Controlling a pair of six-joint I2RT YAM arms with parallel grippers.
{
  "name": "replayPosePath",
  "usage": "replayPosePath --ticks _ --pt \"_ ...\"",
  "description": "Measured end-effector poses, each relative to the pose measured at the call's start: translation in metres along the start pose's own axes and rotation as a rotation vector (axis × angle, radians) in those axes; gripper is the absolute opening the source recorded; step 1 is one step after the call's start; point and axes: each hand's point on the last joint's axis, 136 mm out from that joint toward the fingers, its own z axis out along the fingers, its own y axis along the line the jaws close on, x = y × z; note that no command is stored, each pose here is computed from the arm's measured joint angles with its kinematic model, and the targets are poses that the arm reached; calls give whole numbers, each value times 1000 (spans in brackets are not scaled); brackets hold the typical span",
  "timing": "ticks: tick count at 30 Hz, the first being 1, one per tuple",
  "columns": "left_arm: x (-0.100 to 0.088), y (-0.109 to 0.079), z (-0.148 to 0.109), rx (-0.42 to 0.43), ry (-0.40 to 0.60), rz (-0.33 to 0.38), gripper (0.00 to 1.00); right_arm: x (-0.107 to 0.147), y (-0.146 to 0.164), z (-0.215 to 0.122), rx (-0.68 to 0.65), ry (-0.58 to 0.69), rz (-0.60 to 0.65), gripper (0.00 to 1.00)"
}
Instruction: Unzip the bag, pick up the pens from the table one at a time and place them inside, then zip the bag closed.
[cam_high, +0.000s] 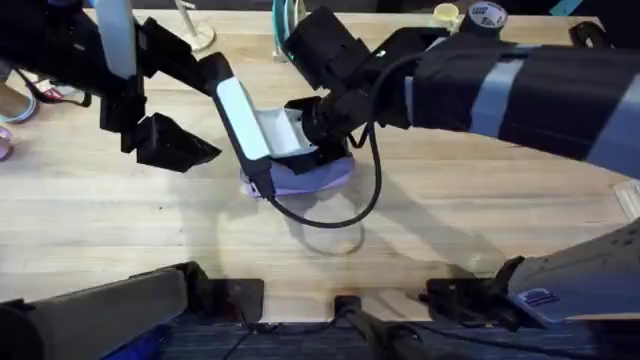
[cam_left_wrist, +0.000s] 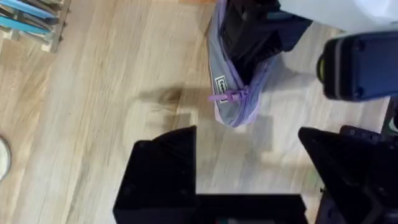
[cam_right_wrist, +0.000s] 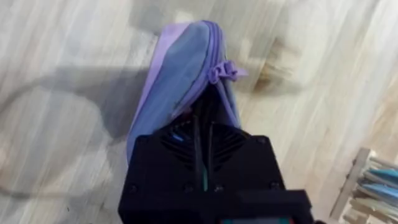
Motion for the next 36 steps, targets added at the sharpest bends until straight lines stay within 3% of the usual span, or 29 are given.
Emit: replayPosePath --ticks 6,7,12,13,14,21,26,36 --pt "0 0 0 0 0 0 993 -14 -2 1 -3 -79 30 43" --pt "0 0 0 0 0 0 993 -16 -2 1 -5 -90 40 105" --pt "0 0 0 0 0 0 993 -21 -1 1 -14 -118 51 826" --pt "0 0 0 0 0 0 993 -21 -1 1 -16 -118 53 948" --pt "0 0 0 0 0 0 993 -21 0 1 -18 -117 55 985" --pt "0 0 0 0 0 0 993 -17 -2 1 -12 -94 141 996" --pt "0 0 0 0 0 0 993 -9 -10 -10 16 -86 302 996" --pt "0 0 0 0 0 0 994 21 -75 -119 332 -212 687 997"
